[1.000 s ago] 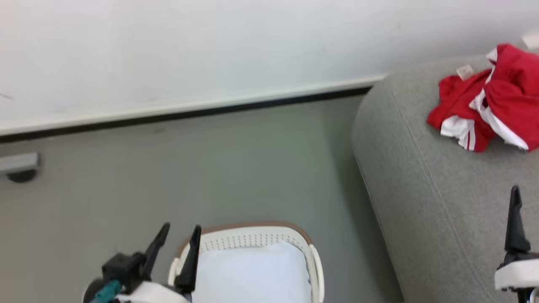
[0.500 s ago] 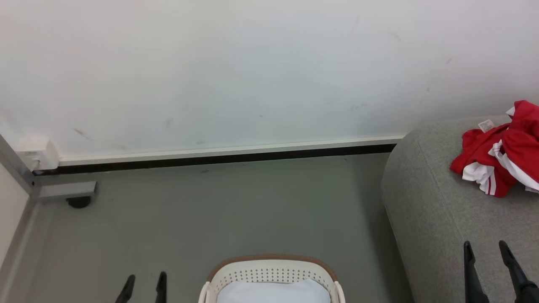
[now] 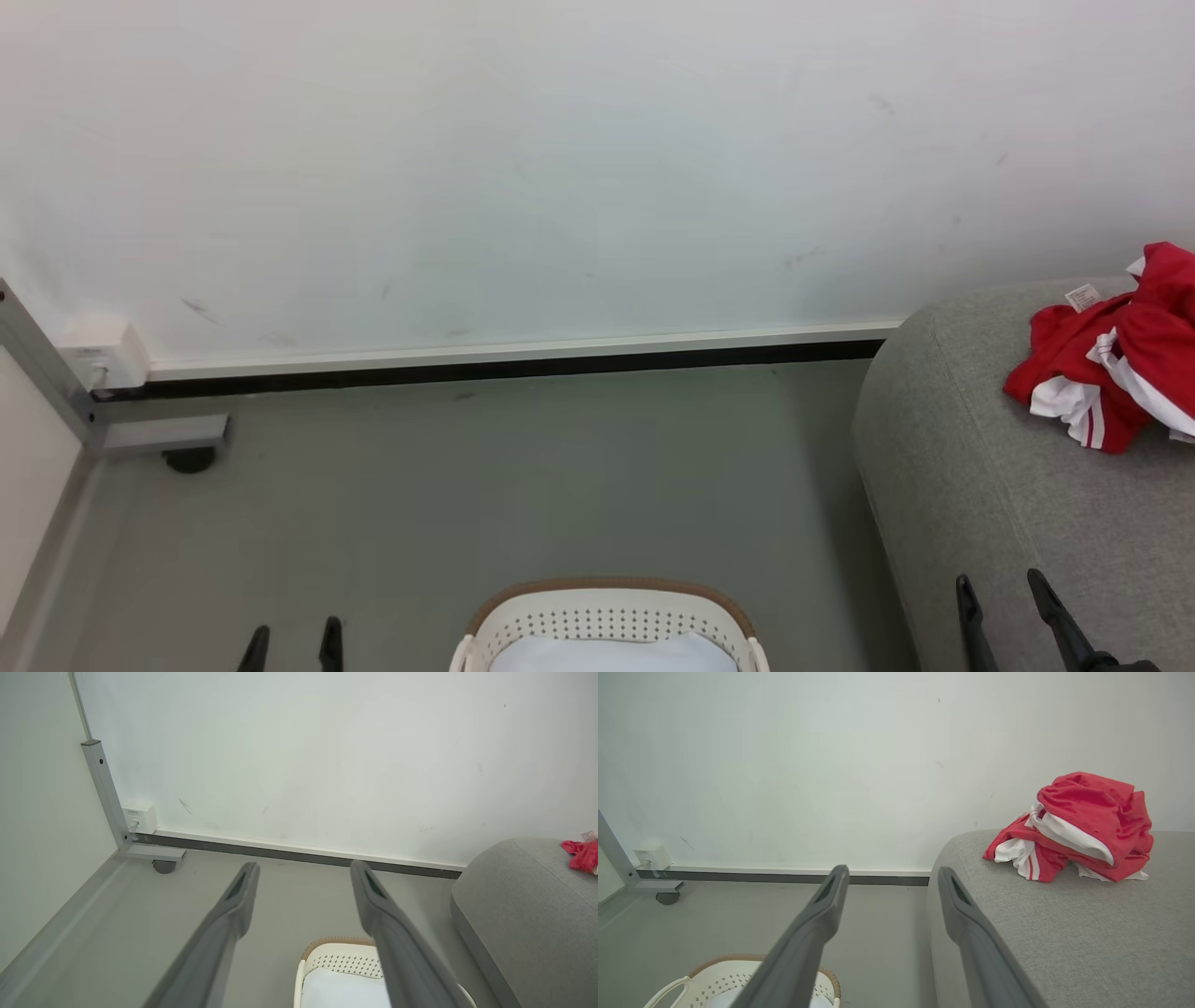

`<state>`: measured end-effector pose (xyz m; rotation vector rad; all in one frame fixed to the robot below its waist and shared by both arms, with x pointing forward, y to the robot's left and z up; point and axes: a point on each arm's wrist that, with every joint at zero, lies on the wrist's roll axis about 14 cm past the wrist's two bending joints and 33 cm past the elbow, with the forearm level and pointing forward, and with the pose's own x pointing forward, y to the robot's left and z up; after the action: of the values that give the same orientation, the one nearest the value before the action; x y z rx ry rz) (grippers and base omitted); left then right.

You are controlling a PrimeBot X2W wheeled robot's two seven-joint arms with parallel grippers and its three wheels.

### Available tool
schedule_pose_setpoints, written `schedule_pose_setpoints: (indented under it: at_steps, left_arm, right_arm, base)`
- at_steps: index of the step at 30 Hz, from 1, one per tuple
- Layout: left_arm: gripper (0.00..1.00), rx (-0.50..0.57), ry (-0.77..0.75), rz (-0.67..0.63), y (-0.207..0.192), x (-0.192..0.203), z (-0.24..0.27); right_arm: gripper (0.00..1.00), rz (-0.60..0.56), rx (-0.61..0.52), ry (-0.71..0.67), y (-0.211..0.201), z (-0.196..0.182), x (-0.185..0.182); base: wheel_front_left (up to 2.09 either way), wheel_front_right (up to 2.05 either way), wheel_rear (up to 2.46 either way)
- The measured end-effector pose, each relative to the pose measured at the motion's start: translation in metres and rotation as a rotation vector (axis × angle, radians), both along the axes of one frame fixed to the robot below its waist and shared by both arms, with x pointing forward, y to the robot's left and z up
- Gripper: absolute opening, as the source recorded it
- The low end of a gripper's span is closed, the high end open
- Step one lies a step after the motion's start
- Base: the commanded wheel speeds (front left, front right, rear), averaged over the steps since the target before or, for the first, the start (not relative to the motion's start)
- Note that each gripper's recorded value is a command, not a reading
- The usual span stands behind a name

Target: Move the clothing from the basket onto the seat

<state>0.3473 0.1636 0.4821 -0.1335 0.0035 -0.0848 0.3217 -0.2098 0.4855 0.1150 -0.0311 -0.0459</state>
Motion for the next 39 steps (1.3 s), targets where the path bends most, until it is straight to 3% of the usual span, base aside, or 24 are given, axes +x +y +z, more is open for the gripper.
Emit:
schedule_pose_setpoints:
  at_steps: [30, 31, 39]
  left_arm:
    - [1.00, -0.003, 0.002, 0.000, 0.003, -0.003, -0.004]
    - [0.00, -0.003, 0.003, -0.002, 0.002, -0.003, -0.004]
    - [0.00, -0.045, 0.098, 0.007, 0.000, -0.013, -0.030]
  right_arm:
    - [1.00, 0.054, 0.011, 0.033, 0.017, -0.009, 0.013]
    - [0.00, 0.054, 0.011, 0.033, 0.017, -0.009, 0.013]
    - [0.00, 0.043, 0.064, 0.125, 0.019, -0.038, 0.000]
  base:
    - [0.00, 0.00, 0.00]
    - [0.00, 0.00, 0.00]
    - [0.00, 0.00, 0.00]
